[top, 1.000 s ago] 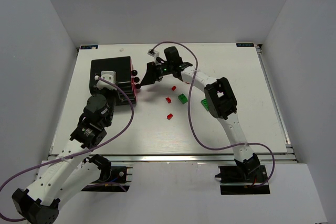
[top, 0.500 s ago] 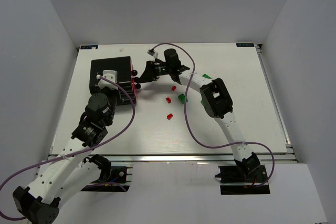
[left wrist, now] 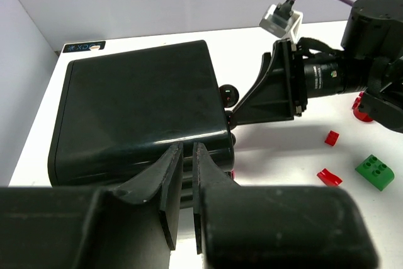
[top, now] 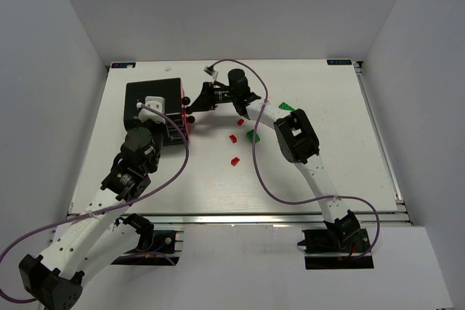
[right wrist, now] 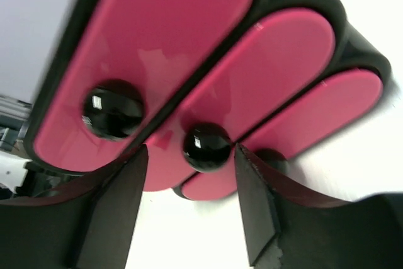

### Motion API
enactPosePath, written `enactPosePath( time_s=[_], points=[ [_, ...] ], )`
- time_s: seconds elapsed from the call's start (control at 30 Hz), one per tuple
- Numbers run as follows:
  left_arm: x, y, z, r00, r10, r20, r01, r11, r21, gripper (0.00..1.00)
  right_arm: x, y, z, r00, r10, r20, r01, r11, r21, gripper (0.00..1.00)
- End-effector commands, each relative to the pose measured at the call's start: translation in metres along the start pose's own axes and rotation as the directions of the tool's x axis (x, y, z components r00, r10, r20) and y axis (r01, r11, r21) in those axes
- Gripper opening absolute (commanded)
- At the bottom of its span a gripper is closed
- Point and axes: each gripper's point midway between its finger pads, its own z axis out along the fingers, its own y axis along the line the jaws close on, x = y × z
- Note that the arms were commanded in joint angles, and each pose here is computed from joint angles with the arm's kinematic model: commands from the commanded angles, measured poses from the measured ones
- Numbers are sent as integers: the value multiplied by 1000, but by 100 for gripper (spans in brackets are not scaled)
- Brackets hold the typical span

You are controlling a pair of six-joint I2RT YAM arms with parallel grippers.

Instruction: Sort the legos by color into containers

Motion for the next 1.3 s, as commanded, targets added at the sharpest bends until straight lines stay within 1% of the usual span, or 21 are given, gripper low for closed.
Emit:
enactPosePath(
  time_s=[0.0,0.3,0.53,0.63,0.83,0.87,0.97,1.07,1.27],
  points=[
    [-3,2,1,1000,2,9,-2,1000,-8,23,-13,16,3,998,-58,36,61,995,-83,62],
    [-1,3,2,1000,8,5,-7,1000,-15,23,-6,14,7,999,-34,24,36,996,-80,60],
    [-1,3,1,1000,8,3,-8,1000,-17,23,-4,15,13,999,-43,23,44,995,-85,59],
    [-1,3,2,1000,9,2,-9,1000,-17,23,-3,14,14,999,-44,25,46,995,-84,56],
    [0,3,2,1000,10,0,-10,1000,-20,23,1,12,16,998,-48,30,51,994,-93,41],
    [0,3,2,1000,10,-1,-10,1000,-20,23,-2,12,14,998,-52,36,55,994,-90,37],
    [0,4,2,1000,11,0,-11,1000,-23,23,-3,12,12,998,-53,41,57,994,-91,30],
    [1,4,2,1000,10,0,-10,1000,-21,23,-10,8,-2,997,-48,55,53,995,-85,26],
    [1,3,2,1000,7,2,-7,1000,-17,23,-21,6,-31,997,-45,70,50,996,-75,22]
  ],
)
